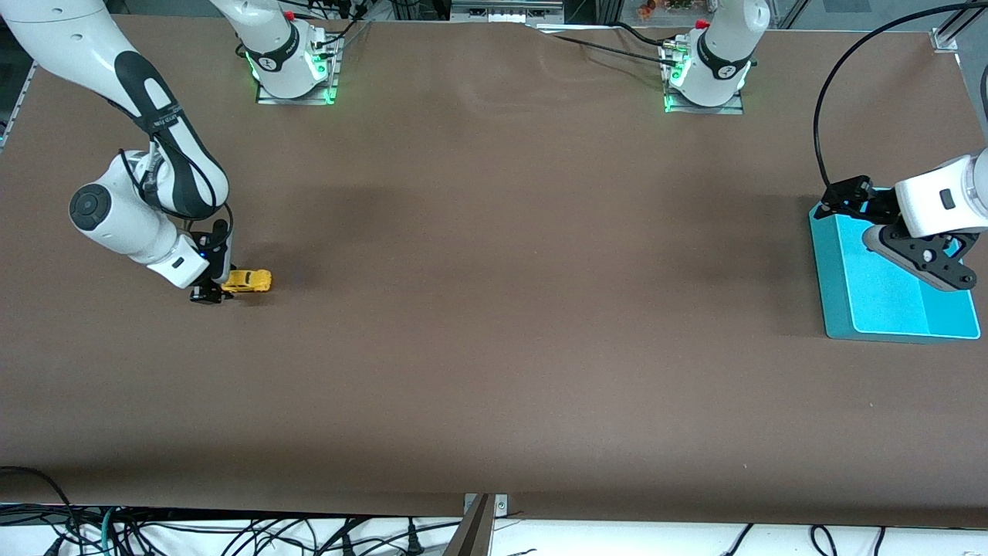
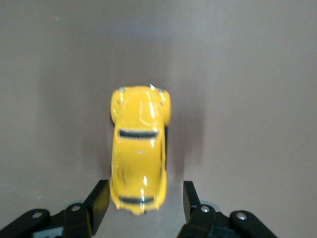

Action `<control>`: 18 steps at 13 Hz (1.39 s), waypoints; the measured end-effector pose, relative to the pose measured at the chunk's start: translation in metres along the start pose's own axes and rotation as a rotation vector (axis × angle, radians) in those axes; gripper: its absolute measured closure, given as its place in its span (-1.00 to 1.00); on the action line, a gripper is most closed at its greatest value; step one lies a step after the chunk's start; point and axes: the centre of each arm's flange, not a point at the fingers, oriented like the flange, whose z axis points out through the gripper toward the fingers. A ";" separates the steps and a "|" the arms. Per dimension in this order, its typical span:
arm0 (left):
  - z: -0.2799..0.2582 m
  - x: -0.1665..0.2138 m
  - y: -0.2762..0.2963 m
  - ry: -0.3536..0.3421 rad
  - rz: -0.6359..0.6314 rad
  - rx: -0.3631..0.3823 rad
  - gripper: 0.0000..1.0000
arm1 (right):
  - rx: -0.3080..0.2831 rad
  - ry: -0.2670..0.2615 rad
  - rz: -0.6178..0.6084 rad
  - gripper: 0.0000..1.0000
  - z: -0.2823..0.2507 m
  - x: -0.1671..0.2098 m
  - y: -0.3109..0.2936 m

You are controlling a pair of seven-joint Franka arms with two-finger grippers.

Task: Wind and store yellow beetle car
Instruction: 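Release the car with the right gripper while the left gripper lowers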

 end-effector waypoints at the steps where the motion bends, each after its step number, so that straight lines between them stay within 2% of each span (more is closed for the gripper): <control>1: 0.004 0.003 0.003 -0.007 0.044 -0.005 -1.00 | -0.003 0.005 -0.033 -0.37 -0.007 0.006 0.007; 5: 0.021 0.009 0.001 -0.031 0.200 -0.026 -1.00 | 0.000 0.021 -0.133 -0.45 -0.040 0.024 0.032; 7: 0.035 0.014 -0.007 -0.034 0.253 -0.032 -1.00 | 0.010 0.024 -0.140 -0.72 -0.057 0.023 0.042; 8: 0.046 0.018 -0.011 -0.032 0.284 -0.031 -1.00 | 0.012 0.024 -0.141 -0.72 -0.068 0.022 0.048; 9: 0.058 0.022 -0.015 -0.027 0.329 -0.028 -1.00 | 0.007 0.022 -0.141 -0.87 -0.082 0.021 0.054; 10: 0.069 0.025 -0.018 -0.020 0.388 -0.023 -1.00 | -0.013 0.015 -0.143 -1.00 -0.099 0.021 0.061; 13: 0.097 0.028 -0.024 -0.011 0.533 -0.016 -1.00 | -0.118 -0.021 -0.125 -1.00 -0.169 0.026 0.074; 15: 0.116 0.030 -0.028 -0.004 0.650 -0.008 -1.00 | -0.165 -0.036 -0.079 -1.00 -0.221 0.042 0.070; 18: 0.154 0.028 -0.031 -0.004 0.748 -0.006 -1.00 | -0.204 -0.040 0.068 -1.00 -0.288 0.071 0.053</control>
